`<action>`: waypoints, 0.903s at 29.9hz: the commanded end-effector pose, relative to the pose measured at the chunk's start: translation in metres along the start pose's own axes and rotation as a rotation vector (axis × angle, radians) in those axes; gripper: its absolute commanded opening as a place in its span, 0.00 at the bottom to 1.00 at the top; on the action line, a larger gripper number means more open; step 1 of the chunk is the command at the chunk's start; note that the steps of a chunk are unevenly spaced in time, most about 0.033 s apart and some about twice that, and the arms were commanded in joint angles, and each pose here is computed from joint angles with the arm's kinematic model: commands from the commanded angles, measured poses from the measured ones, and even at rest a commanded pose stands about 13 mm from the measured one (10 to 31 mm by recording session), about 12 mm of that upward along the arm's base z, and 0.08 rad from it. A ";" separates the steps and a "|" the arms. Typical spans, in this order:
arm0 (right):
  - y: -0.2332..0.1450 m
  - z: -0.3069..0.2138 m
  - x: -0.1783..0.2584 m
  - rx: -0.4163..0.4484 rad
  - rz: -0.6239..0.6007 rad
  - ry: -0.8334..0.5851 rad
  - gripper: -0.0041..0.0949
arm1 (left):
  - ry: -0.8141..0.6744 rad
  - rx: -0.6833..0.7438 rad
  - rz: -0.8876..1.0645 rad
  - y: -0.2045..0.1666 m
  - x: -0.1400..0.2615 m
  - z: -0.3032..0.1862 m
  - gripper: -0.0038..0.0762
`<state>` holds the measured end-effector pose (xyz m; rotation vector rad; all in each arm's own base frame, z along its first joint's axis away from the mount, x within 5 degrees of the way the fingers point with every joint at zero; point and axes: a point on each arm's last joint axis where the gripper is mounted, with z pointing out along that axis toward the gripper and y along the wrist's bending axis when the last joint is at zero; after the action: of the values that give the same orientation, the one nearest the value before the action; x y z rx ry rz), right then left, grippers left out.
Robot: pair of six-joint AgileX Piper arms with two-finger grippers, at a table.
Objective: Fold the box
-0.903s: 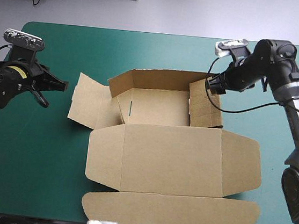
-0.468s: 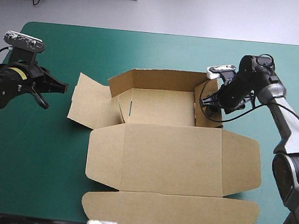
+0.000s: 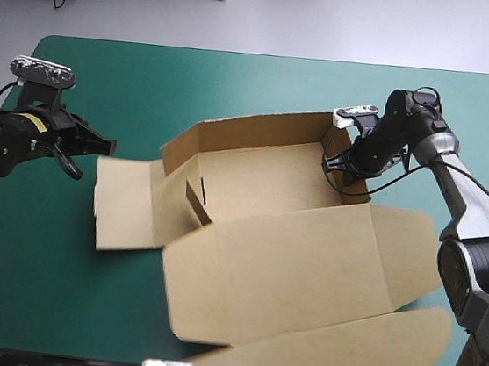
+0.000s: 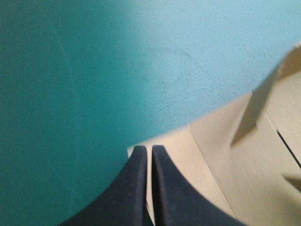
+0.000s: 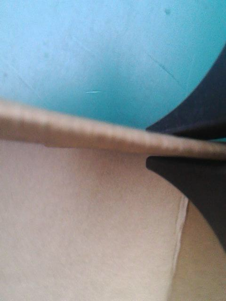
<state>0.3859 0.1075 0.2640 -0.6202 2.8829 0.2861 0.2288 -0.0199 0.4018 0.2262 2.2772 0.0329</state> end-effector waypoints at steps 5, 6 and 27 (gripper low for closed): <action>0.003 -0.054 -0.001 -0.031 -0.025 -0.137 0.02 | -0.109 0.001 -0.034 0.001 -0.012 -0.017 0.06; 0.003 -0.059 0.000 -0.041 -0.021 -0.152 0.02 | -0.109 -0.004 -0.037 0.001 -0.012 -0.017 0.06; -0.030 -0.180 0.060 0.036 0.037 -0.472 0.02 | -0.153 -0.325 -0.084 0.030 -0.015 -0.017 0.06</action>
<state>0.3376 0.0119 0.3906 -0.4070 2.5565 0.2470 0.2324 0.0058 0.4100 -0.0423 2.1887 0.3014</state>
